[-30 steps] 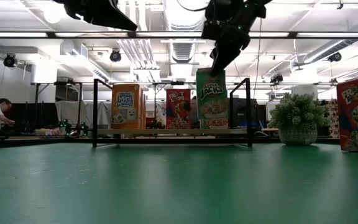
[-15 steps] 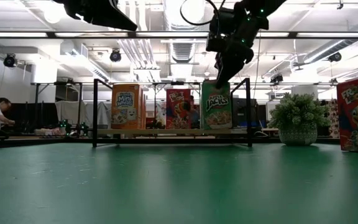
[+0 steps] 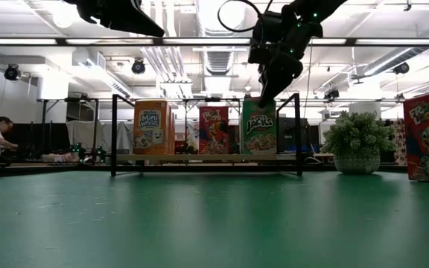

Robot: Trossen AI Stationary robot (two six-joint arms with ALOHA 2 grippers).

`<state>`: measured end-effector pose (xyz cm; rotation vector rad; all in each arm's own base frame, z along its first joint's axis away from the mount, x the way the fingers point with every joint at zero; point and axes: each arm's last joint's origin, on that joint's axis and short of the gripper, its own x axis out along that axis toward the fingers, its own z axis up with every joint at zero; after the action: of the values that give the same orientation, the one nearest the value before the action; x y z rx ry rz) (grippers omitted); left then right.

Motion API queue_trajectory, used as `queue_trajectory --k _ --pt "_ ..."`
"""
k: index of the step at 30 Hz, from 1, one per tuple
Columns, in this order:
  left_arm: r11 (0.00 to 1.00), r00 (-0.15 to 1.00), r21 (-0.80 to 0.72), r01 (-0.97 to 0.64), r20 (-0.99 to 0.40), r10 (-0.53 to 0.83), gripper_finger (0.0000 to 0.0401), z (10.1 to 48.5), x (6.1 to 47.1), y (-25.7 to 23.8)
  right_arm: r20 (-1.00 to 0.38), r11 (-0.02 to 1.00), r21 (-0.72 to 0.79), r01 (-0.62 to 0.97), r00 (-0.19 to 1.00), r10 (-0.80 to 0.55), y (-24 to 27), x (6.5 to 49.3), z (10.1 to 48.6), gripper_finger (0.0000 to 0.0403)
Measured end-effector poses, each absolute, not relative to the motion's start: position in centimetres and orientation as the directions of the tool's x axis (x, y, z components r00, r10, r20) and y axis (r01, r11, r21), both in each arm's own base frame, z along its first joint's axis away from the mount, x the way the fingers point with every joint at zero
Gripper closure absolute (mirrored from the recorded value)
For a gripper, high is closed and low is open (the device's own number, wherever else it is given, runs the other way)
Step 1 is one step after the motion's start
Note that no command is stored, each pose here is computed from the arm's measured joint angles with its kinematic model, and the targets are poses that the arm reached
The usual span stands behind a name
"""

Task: Stack cereal on shelf
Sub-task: Put the green cereal box on the shelf aligned with the other green cereal boxes

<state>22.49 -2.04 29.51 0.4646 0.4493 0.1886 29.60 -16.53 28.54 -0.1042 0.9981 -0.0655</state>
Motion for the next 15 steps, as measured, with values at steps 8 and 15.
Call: queue_trajectory --k 8,15 --pt "0.879 0.886 0.471 -0.075 -0.374 0.275 0.0401 29.51 22.49 -2.04 -0.836 0.993 -0.118 0.010 0.538 -0.104 -16.55 29.62 28.47 0.0255" --pt "0.879 0.886 0.471 -0.075 -0.374 0.275 0.0401 29.51 22.49 -2.04 -0.836 0.993 -0.115 0.017 0.538 -0.106 -16.54 29.63 28.46 0.0223"
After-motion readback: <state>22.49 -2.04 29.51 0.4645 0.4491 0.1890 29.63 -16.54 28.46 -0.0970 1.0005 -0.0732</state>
